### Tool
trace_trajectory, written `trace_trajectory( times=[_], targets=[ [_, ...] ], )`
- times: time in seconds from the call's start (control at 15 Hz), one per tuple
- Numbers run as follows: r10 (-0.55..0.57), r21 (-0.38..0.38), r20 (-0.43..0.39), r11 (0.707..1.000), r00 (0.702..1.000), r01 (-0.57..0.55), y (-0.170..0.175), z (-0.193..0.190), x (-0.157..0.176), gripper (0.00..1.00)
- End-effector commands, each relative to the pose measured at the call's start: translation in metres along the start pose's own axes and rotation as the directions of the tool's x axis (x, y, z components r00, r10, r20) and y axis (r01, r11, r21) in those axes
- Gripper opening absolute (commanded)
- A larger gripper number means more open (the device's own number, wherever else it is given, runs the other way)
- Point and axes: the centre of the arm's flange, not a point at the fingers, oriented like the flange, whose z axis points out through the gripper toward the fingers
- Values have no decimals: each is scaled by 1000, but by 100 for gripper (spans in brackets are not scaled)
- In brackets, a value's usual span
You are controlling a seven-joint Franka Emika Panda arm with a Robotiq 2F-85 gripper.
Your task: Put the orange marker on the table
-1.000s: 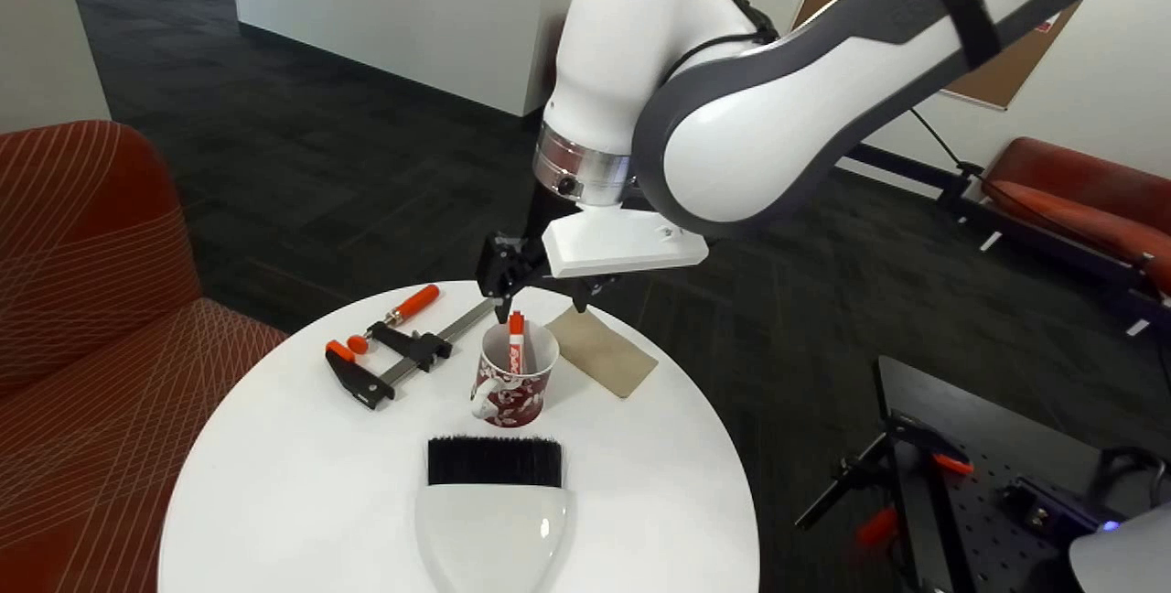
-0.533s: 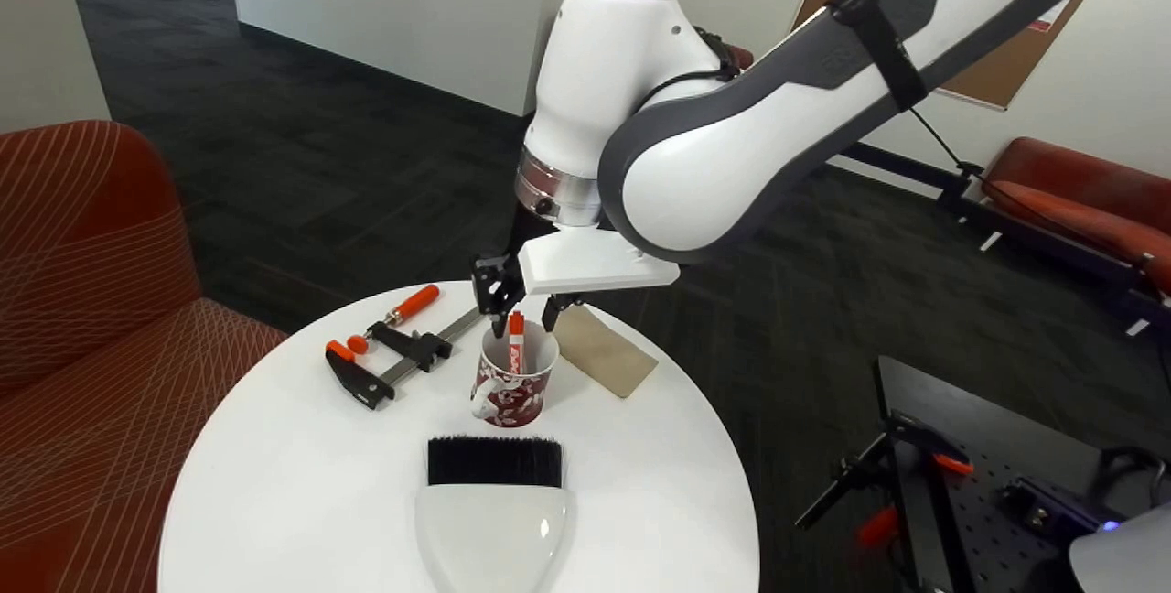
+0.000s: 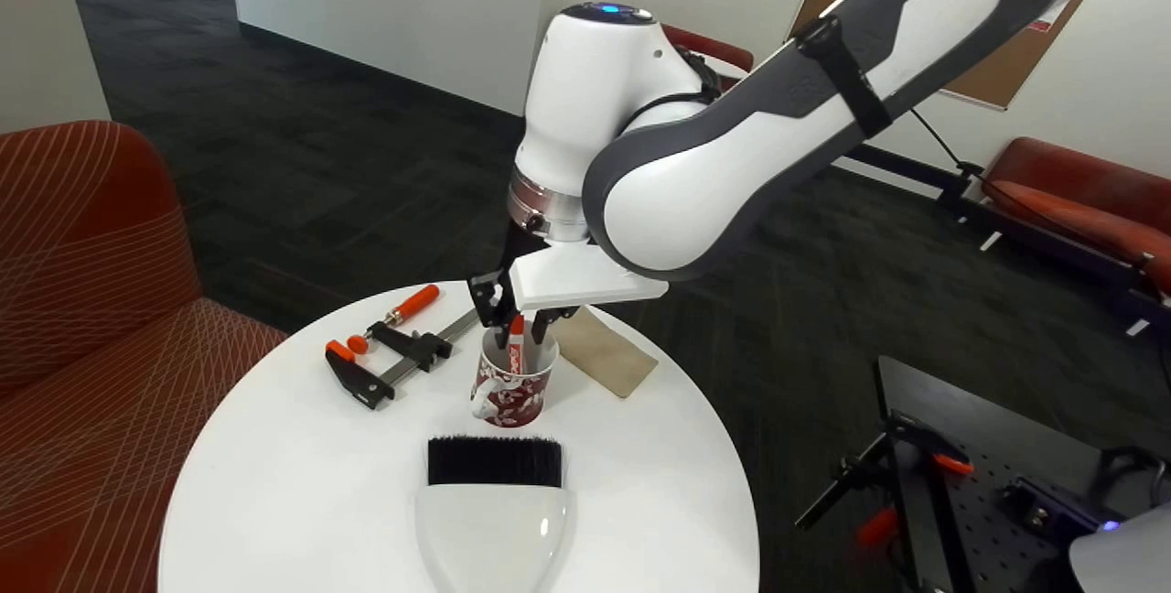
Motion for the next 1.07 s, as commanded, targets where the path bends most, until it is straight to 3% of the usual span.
trace_trajectory(
  times=[0.0,0.13,0.67,0.73,0.8,0.93,1.0],
  targets=[
    [15,-11,-5,1000,1000,-16,-7,9,4,41],
    [16,-19,-6,1000,1000,-16,-7,16,6,46],
    [-17,-50,-60,999,998,14,-18,35,12,36],
    [-22,-58,-65,998,998,18,-19,36,11,30],
    [-28,-61,-69,998,997,24,-20,38,10,11],
    [-34,-72,-75,997,997,29,-20,36,5,1],
    [-38,-74,-86,997,996,32,-18,31,2,1]
  ],
)
